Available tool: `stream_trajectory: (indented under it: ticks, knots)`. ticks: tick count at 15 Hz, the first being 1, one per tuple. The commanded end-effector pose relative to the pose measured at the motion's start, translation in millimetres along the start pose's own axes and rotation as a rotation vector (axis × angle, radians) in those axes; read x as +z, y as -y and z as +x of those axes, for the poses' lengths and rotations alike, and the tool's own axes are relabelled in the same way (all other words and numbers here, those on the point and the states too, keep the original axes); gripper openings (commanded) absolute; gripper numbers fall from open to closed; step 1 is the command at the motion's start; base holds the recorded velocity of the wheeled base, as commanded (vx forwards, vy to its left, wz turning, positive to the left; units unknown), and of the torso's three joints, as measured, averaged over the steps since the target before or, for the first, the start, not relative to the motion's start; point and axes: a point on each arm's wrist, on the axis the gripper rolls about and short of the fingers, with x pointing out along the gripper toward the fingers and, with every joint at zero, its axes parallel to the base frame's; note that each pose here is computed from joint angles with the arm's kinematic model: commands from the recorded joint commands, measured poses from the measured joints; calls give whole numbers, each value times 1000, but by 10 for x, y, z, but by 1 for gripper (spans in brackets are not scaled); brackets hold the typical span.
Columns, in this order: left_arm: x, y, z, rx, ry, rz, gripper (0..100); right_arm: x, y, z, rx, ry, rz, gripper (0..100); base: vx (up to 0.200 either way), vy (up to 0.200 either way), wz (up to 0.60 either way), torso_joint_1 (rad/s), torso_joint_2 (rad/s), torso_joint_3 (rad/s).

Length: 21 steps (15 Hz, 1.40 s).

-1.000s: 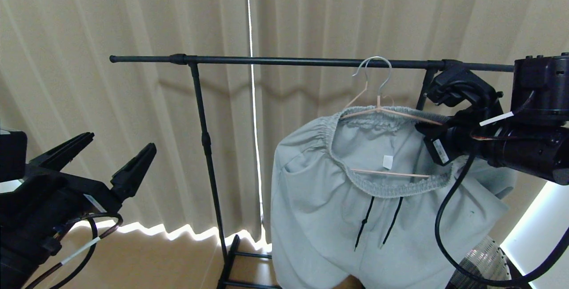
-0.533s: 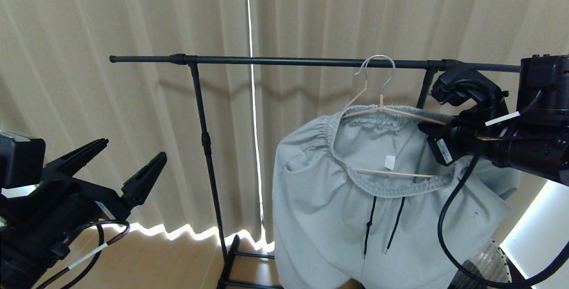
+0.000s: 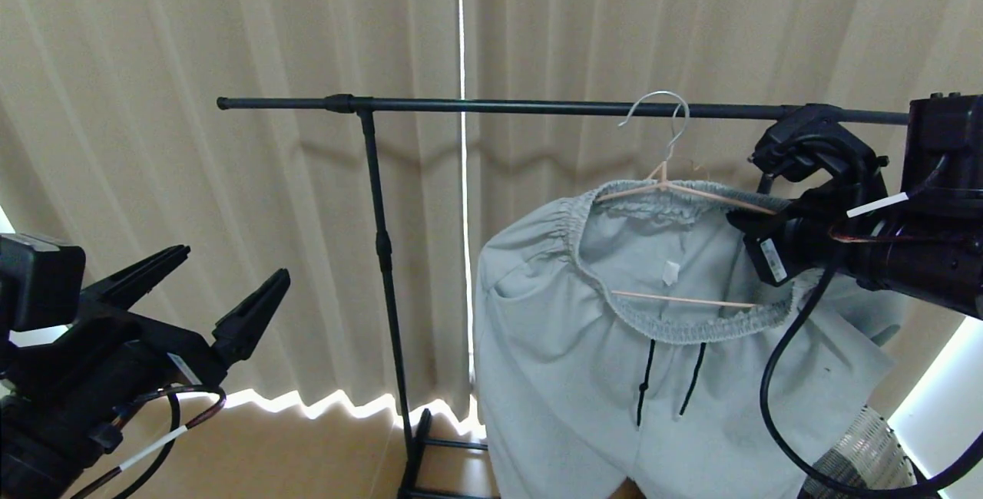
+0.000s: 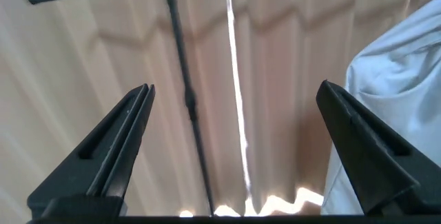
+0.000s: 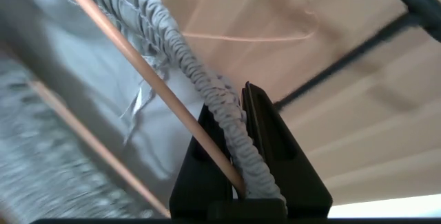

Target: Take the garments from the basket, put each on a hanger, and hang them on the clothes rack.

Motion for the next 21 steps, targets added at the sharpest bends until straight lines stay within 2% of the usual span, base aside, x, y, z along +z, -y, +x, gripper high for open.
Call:
stream_trajectory:
  ticks: [1,4,7,8,9,11,21]
  knots:
    - [-21,4,-6,-1,-10,1,100,-2,4,8,-4,-3,0,0,0,0,0,0,0,0]
    - [-53,8,-25,-4,-25,3,100,-70,88,29,-53,-75,6,0,0,0,0,0,0,0]
    - [-75,113,69,-60,-39,-3,100,-117,102,42,-57,-108,73,0,0,0,0,0,0,0]
    - [-75,113,69,-60,-39,-3,100,-117,102,42,-57,-108,73,0,0,0,0,0,0,0]
    - [-145,227,104,-118,-75,-1,100,-135,78,37,-44,-141,141,0,0,0,0,0,0,0]
    - [-182,256,116,-131,-95,-2,100,-116,88,9,-38,-166,176,0,200,0,0,12,2,7]
    - [-190,265,111,-137,-98,3,100,-109,105,11,-52,-162,189,0,200,0,0,2,1,5]
